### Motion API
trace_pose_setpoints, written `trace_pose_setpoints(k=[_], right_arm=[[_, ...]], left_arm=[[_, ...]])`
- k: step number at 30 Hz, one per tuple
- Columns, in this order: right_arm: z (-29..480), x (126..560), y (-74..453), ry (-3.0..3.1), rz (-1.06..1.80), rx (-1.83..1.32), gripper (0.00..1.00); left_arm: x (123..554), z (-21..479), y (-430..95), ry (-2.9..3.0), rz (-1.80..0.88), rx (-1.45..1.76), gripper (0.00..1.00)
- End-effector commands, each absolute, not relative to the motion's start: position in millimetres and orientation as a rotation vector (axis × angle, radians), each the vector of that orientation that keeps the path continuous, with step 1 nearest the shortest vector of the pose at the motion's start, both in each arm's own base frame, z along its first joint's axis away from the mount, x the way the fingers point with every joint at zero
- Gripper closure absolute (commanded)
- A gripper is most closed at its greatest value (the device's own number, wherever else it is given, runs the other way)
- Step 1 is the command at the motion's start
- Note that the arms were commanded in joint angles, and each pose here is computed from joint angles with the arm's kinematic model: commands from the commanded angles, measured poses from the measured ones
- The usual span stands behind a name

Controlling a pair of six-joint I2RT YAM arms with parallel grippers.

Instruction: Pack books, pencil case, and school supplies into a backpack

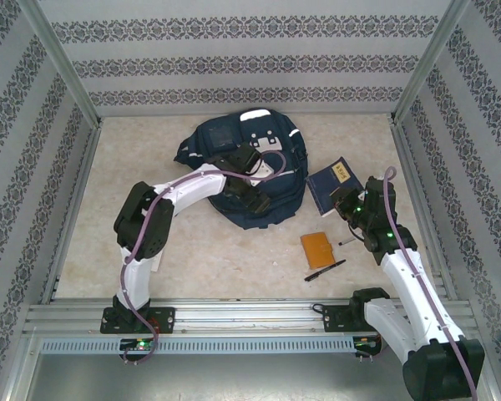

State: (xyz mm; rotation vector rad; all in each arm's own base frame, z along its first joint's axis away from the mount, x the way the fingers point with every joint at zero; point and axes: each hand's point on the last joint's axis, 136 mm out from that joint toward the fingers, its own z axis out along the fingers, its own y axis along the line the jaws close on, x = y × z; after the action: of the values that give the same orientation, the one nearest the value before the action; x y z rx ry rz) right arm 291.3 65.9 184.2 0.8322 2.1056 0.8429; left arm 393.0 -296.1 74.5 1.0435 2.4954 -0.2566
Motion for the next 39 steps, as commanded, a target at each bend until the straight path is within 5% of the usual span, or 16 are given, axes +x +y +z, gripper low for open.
trace_pose_setpoints(k=[1,5,7,27,39], right_arm=[[210.6,294.0,81.2,2.092,0.946,0.719,1.00],[204.4,287.6,95.2,2.127,1.069,0.761,1.00],[206.1,282.6,105.6,2.150,1.145,0.737,1.00],[214.5,220.5,194.6,2.419,1.714,0.456,1.00],[203.7,326.3,206.4,2.215,1.632,0.565,1.00]], left_arm=[[417.8,72.1,-279.0,2.483,-0.030,1.024,0.32],[430.0,75.7,-280.1,2.493,0.022,1.019,0.87],[432.9,82.6,-282.3,2.485,0.022,1.024,1.00],[453.7,327.1,-300.1,2.073,-0.136,0.812,1.00],[422.8,378.5,-316.9,1.996,-0.342,0.827,1.00]])
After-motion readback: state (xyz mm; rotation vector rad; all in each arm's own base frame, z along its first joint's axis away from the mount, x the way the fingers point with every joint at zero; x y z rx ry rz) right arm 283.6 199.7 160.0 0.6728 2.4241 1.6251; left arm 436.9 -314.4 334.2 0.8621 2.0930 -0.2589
